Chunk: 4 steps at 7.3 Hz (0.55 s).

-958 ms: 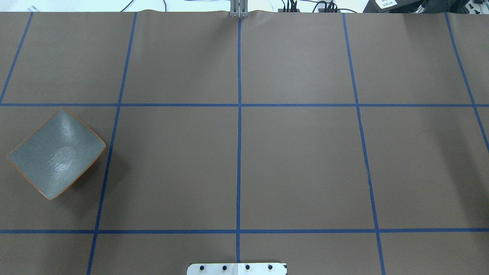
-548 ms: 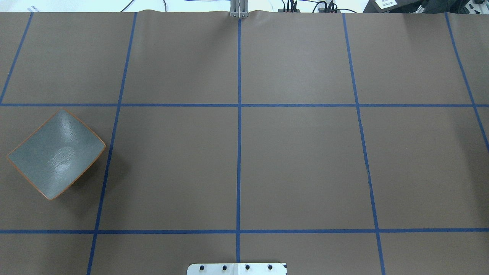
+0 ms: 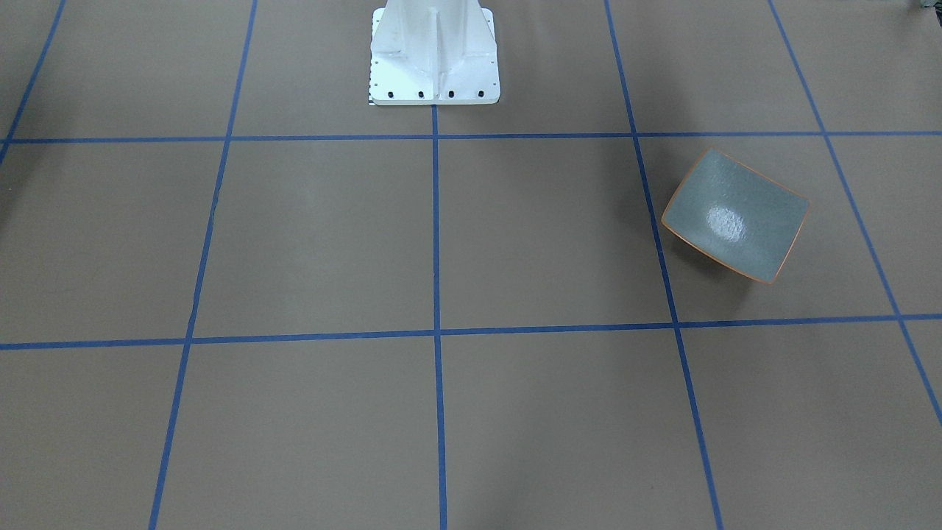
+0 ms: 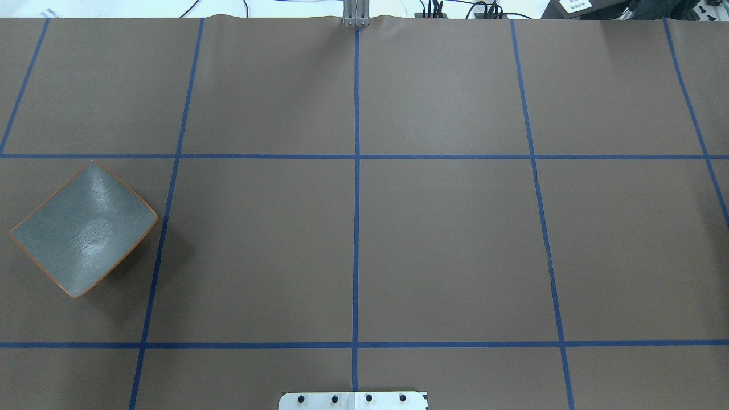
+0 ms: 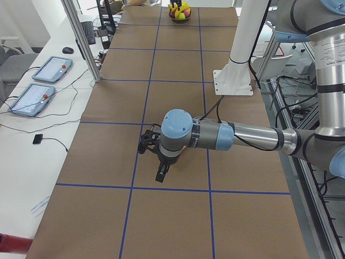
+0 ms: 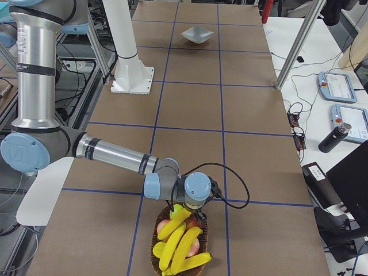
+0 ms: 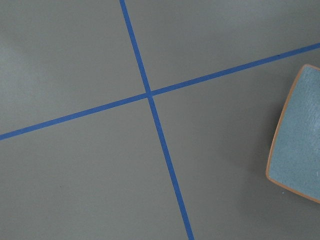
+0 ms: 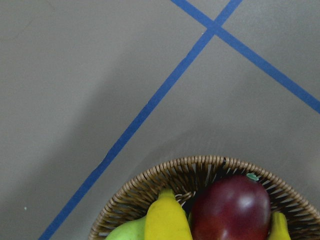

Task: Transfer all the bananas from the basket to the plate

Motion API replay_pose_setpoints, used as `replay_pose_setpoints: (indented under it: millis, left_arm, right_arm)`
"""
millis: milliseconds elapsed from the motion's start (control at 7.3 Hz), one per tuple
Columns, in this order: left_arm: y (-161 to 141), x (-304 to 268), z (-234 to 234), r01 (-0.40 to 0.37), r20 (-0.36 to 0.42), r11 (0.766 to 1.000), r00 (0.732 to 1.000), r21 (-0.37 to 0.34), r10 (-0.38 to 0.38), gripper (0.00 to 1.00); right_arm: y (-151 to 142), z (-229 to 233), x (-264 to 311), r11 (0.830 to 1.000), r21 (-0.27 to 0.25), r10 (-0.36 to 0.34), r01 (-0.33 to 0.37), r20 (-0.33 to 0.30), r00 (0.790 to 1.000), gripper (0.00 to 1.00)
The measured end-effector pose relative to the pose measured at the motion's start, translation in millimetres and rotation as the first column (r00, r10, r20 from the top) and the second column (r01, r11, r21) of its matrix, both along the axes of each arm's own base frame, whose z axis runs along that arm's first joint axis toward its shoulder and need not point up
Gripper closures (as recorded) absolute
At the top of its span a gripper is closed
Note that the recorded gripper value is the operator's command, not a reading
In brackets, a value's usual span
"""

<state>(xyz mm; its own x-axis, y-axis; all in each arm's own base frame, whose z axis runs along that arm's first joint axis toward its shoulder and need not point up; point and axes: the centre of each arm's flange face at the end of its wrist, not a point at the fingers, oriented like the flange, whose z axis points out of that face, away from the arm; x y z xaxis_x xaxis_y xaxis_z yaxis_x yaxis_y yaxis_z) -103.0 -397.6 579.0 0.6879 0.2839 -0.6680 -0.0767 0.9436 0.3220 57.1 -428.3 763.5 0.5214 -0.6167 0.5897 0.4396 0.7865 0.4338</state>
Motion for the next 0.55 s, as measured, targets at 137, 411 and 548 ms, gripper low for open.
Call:
replay_pose_setpoints:
  millis: [137, 411, 548]
  left_arm:
    - [0.8, 0.0, 0.6, 0.0, -0.001, 1.0, 1.0, 0.0, 0.0, 0.0]
    - [1.1, -0.1, 1.4, 0.0, 0.001, 1.0, 1.0, 0.006, 0.0, 0.0]
    - [1.6, -0.1, 2.0, 0.0, 0.001, 1.0, 1.0, 0.007, 0.0, 0.0]
  right_arm:
    - [10.7, 6.3, 0.0, 1.0, -0.004, 0.0, 0.0, -0.001, 1.0, 0.19]
    - [20.6, 13.1, 1.0, 1.0, -0.008, -0.003, 0.003, -0.014, 1.0, 0.29]
    - [21.5, 14.3, 1.0, 1.0, -0.007, -0.008, 0.008, -0.024, 1.0, 0.4]
